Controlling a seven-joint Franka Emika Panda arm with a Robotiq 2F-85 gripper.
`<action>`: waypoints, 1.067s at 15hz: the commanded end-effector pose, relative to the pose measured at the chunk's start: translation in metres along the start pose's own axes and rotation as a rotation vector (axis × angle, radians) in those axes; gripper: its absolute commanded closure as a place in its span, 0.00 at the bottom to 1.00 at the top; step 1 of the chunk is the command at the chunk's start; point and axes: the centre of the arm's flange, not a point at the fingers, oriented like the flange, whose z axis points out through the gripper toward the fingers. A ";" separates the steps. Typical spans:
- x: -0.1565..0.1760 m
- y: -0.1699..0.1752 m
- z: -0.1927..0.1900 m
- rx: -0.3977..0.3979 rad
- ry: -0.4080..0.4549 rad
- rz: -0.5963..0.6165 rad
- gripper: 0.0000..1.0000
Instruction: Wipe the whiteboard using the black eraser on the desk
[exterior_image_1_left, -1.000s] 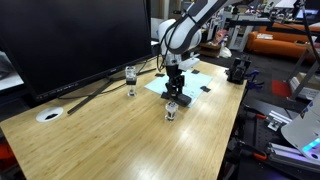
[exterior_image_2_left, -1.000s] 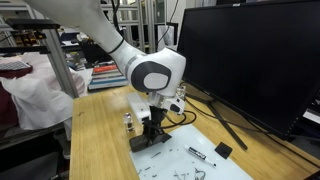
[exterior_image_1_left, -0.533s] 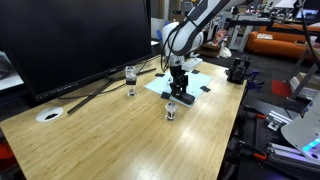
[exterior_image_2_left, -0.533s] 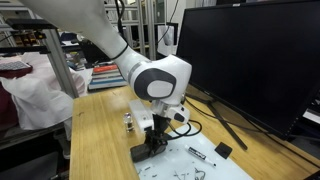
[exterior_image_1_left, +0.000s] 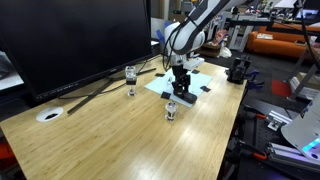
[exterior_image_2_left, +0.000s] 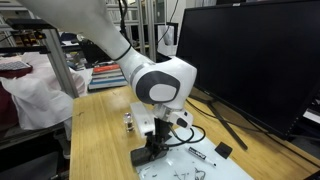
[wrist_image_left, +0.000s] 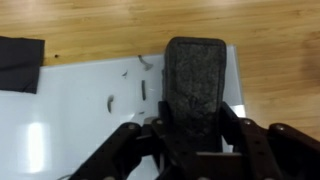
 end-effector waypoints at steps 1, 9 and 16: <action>-0.003 0.032 0.012 0.017 -0.024 0.052 0.74; -0.005 0.094 0.020 0.041 -0.068 0.168 0.74; -0.007 0.110 0.023 0.054 -0.084 0.205 0.74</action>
